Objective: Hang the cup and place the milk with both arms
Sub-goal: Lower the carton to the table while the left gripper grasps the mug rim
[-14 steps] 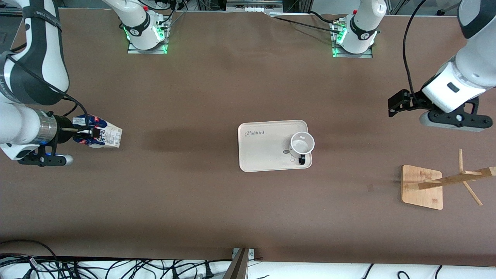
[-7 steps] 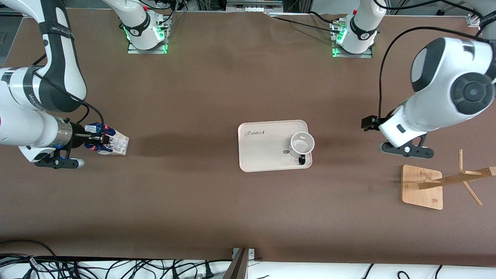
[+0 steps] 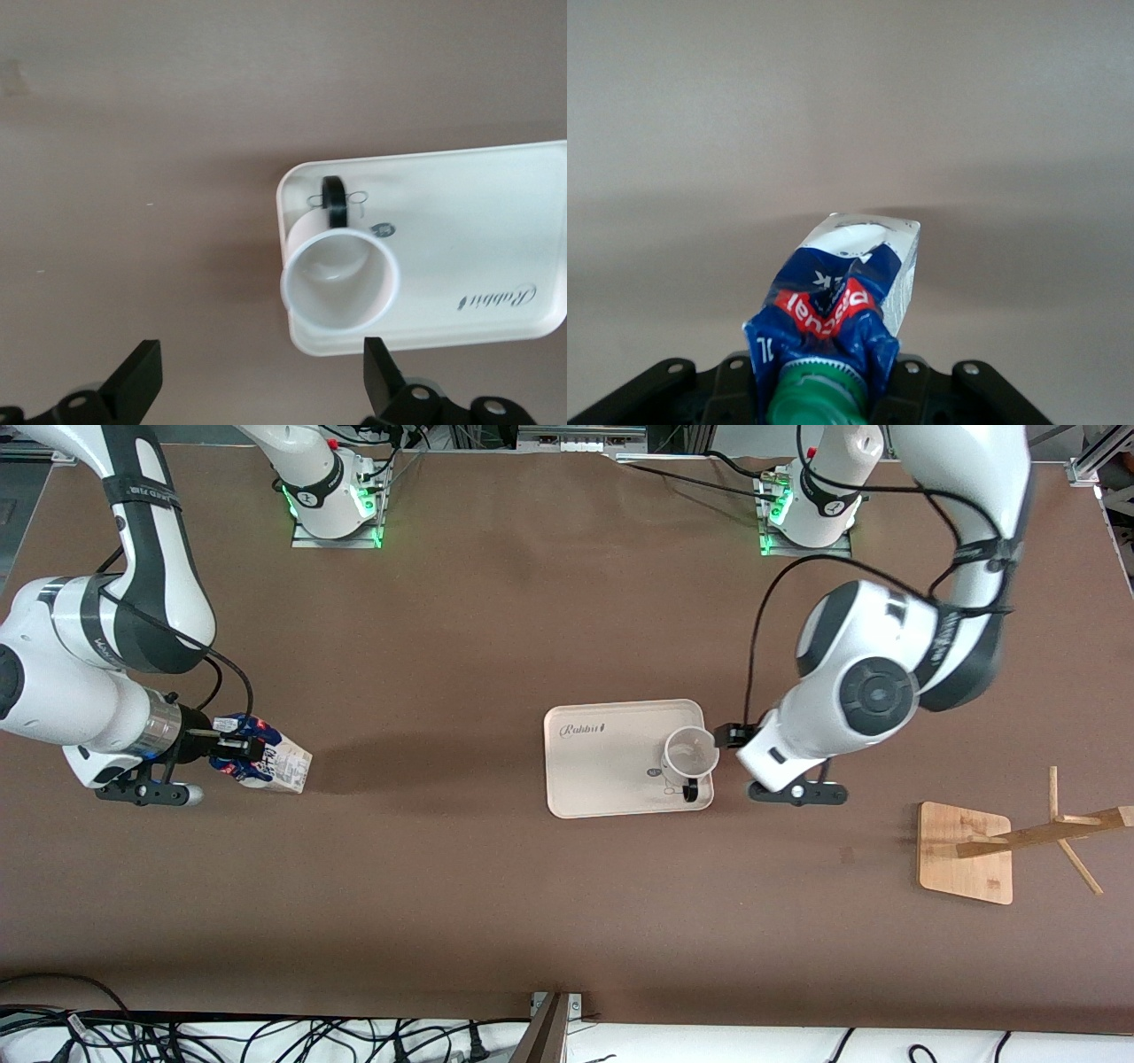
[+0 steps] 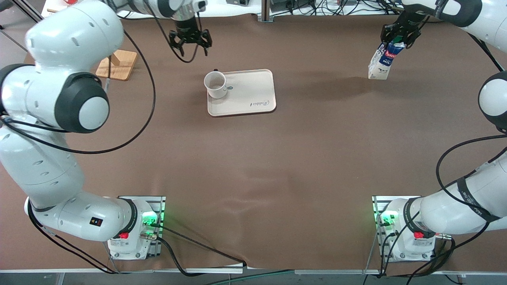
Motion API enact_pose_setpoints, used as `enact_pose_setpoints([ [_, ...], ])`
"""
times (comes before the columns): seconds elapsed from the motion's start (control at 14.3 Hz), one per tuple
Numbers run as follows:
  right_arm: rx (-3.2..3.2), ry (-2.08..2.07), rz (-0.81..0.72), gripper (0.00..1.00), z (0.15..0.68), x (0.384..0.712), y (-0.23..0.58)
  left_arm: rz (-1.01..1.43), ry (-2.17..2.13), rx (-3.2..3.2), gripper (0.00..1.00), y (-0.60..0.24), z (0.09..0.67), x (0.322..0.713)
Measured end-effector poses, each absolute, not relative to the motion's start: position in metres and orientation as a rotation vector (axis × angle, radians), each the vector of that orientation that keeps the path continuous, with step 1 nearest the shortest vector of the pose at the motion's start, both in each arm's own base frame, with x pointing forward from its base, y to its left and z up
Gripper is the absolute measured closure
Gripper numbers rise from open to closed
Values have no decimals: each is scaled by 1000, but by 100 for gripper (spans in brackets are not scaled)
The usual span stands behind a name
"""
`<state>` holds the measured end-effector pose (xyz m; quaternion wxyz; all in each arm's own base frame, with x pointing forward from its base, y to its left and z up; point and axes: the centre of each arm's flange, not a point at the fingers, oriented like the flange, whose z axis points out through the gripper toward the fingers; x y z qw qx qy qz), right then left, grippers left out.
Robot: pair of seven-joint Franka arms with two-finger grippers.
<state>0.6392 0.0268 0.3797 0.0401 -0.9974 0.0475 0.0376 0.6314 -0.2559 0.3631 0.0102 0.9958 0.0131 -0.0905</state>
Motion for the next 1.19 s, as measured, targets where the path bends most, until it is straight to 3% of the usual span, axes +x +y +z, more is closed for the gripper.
enact_pose_setpoints([
  [0.77,-2939,79,141,68,326,626,26,-243,220,3107,2,-337,264,614],
  [0.98,-2940,79,142,65,323,627,26,-261,222,3113,30,-344,254,610],
  [1.19,-2940,79,148,37,321,627,26,-277,226,3118,61,-342,246,610],
])
